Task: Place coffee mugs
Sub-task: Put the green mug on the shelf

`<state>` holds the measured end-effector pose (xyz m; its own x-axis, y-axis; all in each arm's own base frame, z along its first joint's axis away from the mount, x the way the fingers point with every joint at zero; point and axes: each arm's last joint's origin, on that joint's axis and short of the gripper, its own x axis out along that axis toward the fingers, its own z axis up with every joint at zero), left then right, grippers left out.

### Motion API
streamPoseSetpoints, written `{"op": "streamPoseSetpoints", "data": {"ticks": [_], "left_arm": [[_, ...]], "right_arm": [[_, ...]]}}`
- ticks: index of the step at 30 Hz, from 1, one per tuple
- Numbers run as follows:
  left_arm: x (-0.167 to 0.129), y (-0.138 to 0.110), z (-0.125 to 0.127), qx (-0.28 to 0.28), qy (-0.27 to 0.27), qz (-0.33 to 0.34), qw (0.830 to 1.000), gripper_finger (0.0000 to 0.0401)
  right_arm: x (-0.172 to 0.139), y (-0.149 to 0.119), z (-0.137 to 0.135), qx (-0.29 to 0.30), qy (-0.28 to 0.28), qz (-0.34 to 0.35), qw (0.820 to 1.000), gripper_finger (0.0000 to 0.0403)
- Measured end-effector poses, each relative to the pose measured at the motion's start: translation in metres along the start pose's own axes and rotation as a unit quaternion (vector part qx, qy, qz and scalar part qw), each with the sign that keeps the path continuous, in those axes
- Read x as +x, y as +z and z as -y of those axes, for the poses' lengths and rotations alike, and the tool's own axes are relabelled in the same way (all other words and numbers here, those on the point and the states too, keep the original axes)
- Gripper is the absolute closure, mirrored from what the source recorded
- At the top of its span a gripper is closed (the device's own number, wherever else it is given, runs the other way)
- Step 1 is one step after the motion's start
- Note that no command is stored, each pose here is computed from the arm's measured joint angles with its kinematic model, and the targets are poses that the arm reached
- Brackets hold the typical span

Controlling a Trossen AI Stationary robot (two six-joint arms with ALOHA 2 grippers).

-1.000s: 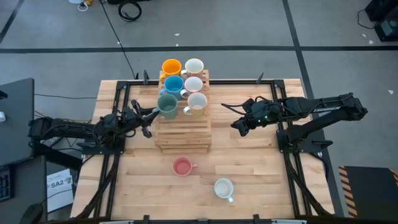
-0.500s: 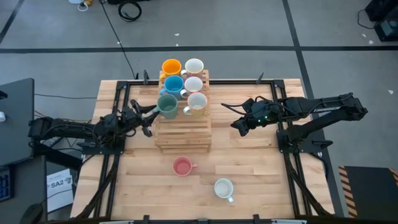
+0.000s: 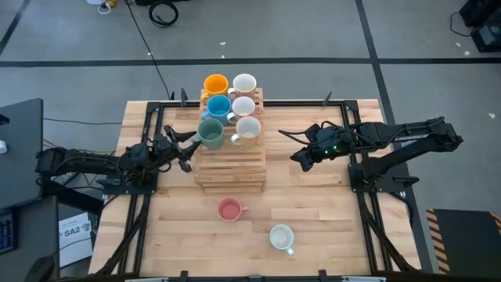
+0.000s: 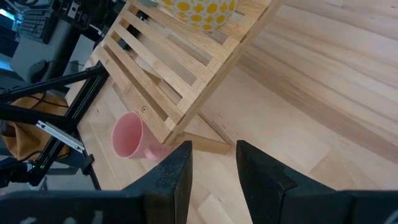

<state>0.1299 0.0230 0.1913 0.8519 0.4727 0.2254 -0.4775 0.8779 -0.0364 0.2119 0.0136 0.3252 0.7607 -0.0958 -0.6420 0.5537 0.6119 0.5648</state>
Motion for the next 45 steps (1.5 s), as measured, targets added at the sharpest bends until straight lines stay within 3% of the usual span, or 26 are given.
{"op": "streamPoseSetpoints", "data": {"ticks": [23, 31, 45], "left_arm": [[0.009, -0.012, 0.004, -0.001, -0.001, -0.026, 1.0, 0.0199], [0.015, -0.01, 0.006, 0.001, 0.021, -0.029, 0.999, 0.0199], [0.027, -0.009, 0.012, 0.028, 0.017, -0.064, 0.997, 0.02]], "right_arm": [[0.0, 0.0, -0.001, 0.001, 0.003, 0.003, 1.0, 0.0273], [0.0, 0.0, -0.001, 0.001, 0.003, 0.002, 1.0, 0.0273], [0.0, 0.0, -0.001, -0.001, 0.003, 0.002, 1.0, 0.0273]]}}
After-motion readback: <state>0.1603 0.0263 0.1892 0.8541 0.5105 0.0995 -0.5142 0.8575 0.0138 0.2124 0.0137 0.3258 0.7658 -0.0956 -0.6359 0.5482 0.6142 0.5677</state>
